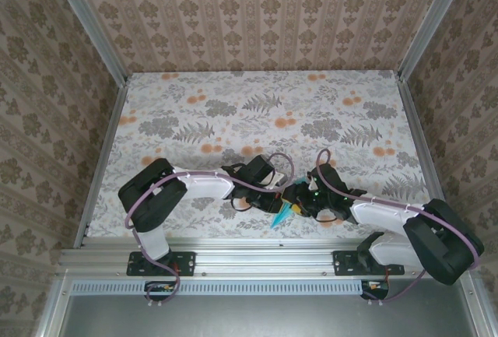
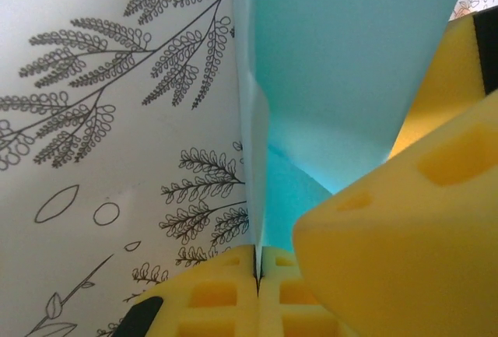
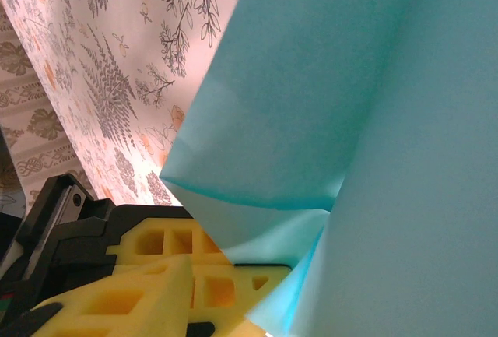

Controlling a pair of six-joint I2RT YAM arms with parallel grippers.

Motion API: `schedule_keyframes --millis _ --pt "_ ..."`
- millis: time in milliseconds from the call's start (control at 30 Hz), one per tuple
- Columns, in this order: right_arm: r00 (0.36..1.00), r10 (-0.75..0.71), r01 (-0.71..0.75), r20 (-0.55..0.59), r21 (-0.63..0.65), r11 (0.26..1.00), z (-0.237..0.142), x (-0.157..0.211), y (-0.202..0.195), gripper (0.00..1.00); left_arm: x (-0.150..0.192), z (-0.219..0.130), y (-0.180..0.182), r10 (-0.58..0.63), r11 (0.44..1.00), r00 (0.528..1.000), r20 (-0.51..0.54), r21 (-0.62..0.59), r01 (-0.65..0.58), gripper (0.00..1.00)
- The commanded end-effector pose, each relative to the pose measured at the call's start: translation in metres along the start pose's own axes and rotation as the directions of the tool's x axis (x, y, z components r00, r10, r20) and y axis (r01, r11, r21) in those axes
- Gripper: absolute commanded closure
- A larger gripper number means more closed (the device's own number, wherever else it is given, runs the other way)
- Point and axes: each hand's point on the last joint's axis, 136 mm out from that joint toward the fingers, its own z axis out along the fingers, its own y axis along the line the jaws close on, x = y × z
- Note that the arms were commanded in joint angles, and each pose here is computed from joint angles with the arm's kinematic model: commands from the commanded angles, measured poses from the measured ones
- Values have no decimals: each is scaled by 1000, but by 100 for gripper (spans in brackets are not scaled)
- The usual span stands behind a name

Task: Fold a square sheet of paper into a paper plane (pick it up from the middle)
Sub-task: Move a paper plane to the center of the table.

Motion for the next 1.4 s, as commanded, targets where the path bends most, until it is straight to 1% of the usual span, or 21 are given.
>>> schedule_keyframes --millis 0,167,300,500,800,1033,1200,1300,1367 --pt "999 26 -25 -21 33 999 5 8 -14 58 -8 -11 -13 1 999 999 42 49 -3 99" --pt "1000 17 -15 -22 65 998 6 9 -19 62 -9 -15 -18 0 998 999 53 66 -4 99" --pt "1000 11 -9 -25 63 998 7 10 -17 65 -11 -16 -20 -8 997 998 63 82 3 99" --pt "999 7 -3 -39 87 996 9 13 -23 73 -14 -19 -22 -17 995 997 73 100 10 99" --pt "999 -6 11 -46 105 994 8 16 -25 79 -17 -25 -21 -51 989 994 97 140 38 99" --pt "999 -34 38 -37 87 996 10 13 -10 85 -15 -26 -17 -77 987 992 98 150 62 97" --pt "996 -79 83 -38 123 989 6 11 -7 92 -13 -30 -13 -86 988 991 106 138 71 92" --pt "990 -132 139 -50 175 975 3 8 -6 94 -15 -37 -10 -93 988 988 124 135 76 85" --pt "982 -174 185 -67 223 957 0 4 -6 95 -16 -41 -7 -99 988 986 131 131 82 78"
